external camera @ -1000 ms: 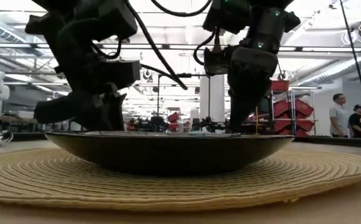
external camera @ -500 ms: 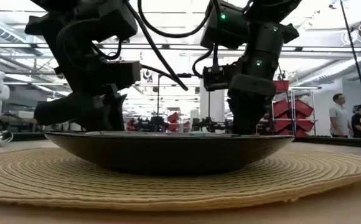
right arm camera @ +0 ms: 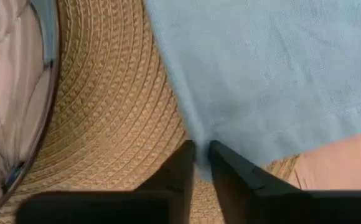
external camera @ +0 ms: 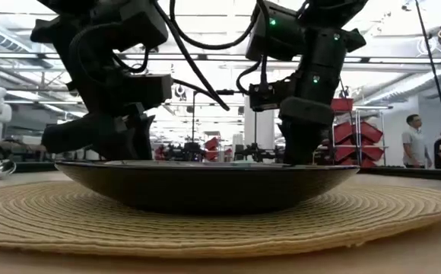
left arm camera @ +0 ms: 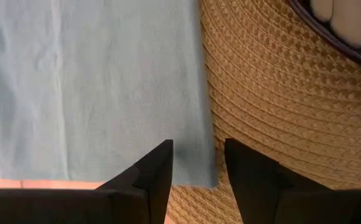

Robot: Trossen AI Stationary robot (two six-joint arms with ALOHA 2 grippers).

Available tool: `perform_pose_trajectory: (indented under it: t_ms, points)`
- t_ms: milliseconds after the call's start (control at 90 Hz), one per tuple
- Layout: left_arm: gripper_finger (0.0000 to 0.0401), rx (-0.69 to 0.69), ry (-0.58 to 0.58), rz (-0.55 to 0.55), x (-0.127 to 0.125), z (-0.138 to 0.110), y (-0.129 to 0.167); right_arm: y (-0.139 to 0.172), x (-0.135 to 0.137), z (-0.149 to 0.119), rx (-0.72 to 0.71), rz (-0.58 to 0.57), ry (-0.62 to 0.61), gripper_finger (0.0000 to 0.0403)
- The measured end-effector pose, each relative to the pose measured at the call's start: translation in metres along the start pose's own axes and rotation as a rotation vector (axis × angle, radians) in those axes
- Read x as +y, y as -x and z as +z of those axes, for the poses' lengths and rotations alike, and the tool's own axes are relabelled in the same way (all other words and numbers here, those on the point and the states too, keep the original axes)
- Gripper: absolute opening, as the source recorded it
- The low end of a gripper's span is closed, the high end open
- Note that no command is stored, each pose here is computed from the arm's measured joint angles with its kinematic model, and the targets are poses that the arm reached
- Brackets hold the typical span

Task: Set table place
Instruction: Fold the blue napkin

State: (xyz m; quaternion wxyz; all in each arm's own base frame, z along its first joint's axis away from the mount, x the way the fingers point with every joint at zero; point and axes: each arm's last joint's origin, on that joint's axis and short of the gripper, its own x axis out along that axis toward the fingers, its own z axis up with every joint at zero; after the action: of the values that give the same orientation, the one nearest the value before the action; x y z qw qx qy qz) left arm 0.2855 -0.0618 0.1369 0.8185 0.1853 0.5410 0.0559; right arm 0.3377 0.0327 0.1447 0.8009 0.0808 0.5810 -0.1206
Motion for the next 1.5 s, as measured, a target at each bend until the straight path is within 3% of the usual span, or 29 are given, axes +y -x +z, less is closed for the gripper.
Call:
perform_pose_trajectory:
  t_ms: [122,256,356,556,744,1033,1244,1378,1500]
  points:
    - [0.0112,0.001,0.033,-0.008,0.001,0.0,-0.001,0.0,0.002,-0.001,0.0,0.002,0.005,0.0003]
    - [0.0025,-0.005,0.046,-0.006,0.003,0.001,-0.001,0.0,0.002,0.0,-0.007,0.001,0.001,0.0001]
    - [0.0005,-0.023,0.051,0.027,0.005,0.005,0.004,0.006,0.003,0.007,-0.024,-0.018,0.003,0.0001]
    - [0.0,-0.065,0.046,0.096,0.011,0.019,0.025,0.036,0.009,0.026,-0.055,-0.141,0.047,0.0]
    - [0.0,-0.056,0.019,0.245,0.02,0.027,0.058,0.079,0.018,0.043,-0.081,-0.299,0.107,0.0]
    - [0.0,-0.201,0.025,0.395,0.031,0.046,0.142,0.157,0.035,0.054,-0.169,-0.457,0.13,0.0]
    - [0.0,-0.293,0.034,0.435,0.035,0.054,0.191,0.208,0.039,0.055,-0.256,-0.524,0.112,0.0]
    - [0.0,-0.287,0.026,0.432,0.037,0.055,0.197,0.219,0.035,0.058,-0.273,-0.512,0.098,0.0]
    - [0.0,-0.244,0.039,0.43,0.038,0.051,0.184,0.201,0.02,0.062,-0.189,-0.502,0.071,0.0]
